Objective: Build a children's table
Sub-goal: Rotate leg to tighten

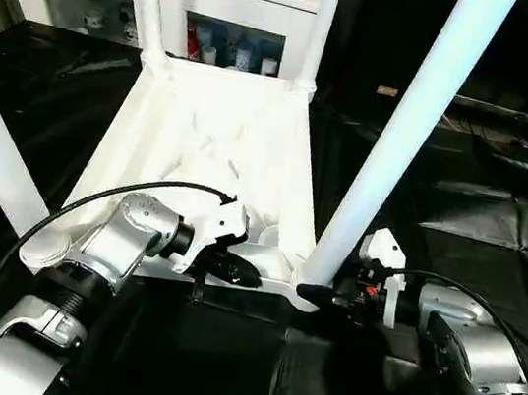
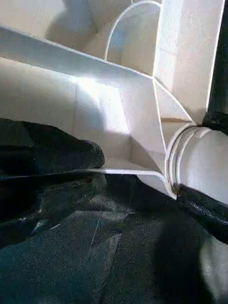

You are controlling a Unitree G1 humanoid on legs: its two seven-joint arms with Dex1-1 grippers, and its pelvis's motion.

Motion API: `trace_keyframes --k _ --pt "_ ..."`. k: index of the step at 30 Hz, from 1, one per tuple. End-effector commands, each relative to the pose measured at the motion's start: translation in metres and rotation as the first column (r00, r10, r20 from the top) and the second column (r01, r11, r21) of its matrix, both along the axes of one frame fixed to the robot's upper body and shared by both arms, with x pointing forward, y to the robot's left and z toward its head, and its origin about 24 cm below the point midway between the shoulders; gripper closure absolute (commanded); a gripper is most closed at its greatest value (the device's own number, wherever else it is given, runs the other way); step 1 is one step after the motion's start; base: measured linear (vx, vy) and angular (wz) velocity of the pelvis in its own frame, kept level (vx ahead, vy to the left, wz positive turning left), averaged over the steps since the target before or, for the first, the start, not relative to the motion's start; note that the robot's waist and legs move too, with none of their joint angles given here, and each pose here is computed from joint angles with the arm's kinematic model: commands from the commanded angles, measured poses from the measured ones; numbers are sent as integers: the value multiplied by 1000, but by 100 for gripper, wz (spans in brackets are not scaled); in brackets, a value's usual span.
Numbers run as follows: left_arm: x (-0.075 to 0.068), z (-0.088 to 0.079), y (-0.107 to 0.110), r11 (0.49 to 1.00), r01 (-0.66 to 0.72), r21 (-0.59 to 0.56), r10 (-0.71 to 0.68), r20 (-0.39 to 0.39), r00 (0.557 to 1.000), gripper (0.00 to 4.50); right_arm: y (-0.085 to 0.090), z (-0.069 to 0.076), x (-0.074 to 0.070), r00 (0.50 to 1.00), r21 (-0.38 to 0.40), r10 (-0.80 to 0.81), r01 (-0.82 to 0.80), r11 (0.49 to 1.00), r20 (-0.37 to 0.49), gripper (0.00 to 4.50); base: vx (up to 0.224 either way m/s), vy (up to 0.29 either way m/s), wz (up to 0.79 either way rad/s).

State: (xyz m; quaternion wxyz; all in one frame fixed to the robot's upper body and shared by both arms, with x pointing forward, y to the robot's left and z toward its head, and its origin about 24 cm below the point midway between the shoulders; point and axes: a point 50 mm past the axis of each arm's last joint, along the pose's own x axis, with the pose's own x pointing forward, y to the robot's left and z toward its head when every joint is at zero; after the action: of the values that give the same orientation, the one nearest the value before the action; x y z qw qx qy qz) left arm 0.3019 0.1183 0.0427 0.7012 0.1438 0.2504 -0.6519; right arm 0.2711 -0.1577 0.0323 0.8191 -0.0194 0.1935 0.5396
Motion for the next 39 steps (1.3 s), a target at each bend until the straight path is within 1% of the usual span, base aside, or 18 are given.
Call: trace_keyframes --k 1,4,5,6,8,10,11,12,14,16,19,20,21,22,24,27,32,39 --pt "-7 -28 -1 993 -86 85 90 -52 995 450 19 -4 -8 999 58 47 -46 997 -19 186 0 0 0" --pt "2 -30 -16 980 -192 57 190 35 981 450 25 -18 -2 988 32 -148 150 988 -48 186 -23 -2 0" --pt "2 -30 -16 980 -192 57 190 35 981 450 25 -18 -2 988 32 -148 150 988 -48 186 -68 -6 0" --pt "2 -32 -23 977 -209 52 207 40 978 450 27 -24 2 973 7 -226 227 974 -49 187 -71 -3 0" --pt "-1 -34 -41 977 -211 42 210 35 977 450 31 -34 8 916 -26 -395 394 919 -64 187 -52 -1 0" --pt "-3 -34 -58 977 -210 28 209 35 977 450 38 -39 14 848 -27 -520 520 854 -102 187 -52 -2 -3" --pt "-4 -34 -60 978 -209 26 208 35 978 450 39 -39 15 837 -26 -537 538 843 -108 187 -51 0 -4" --pt "-7 -35 -73 980 -196 16 196 35 980 450 45 -40 19 782 -20 -609 613 790 -133 187 0 0 0" --pt "-12 -35 -84 985 -171 3 171 35 985 450 52 -39 23 765 -16 -632 635 772 -125 187 0 0 0" --pt "-17 -34 -95 991 -132 -4 132 42 990 450 63 -34 26 782 -6 -617 619 785 -82 187 0 0 0" --pt "-21 -34 -99 994 -110 -6 110 44 993 450 71 -29 27 817 21 -576 576 817 -34 187 0 0 0" --pt "-21 -34 -98 994 -114 -6 114 45 993 450 72 -28 27 819 27 -573 574 819 -32 152 0 0 0" --pt "-21 -34 -98 993 -114 -5 114 45 992 450 71 -28 27 819 28 -573 573 819 -32 132 0 0 0" --pt "-19 -35 -94 992 -127 4 126 49 991 450 71 -26 27 821 53 -568 570 820 -48 118 0 0 0" --pt "-16 -35 -84 992 -128 19 126 69 990 450 68 -24 26 842 53 -538 539 841 -28 111 0 0 0" --pt "-14 -35 -63 994 -96 46 94 59 994 450 58 -19 21 900 46 -436 435 899 15 111 18 -4 1" --pt "-12 -30 -25 995 -25 93 20 54 998 450 33 -3 9 976 92 -212 207 974 44 111 35 -16 0" --pt "-6 -25 -4 992 -22 121 13 68 998 450 16 3 0 996 68 -79 76 995 37 111 30 -4 0"
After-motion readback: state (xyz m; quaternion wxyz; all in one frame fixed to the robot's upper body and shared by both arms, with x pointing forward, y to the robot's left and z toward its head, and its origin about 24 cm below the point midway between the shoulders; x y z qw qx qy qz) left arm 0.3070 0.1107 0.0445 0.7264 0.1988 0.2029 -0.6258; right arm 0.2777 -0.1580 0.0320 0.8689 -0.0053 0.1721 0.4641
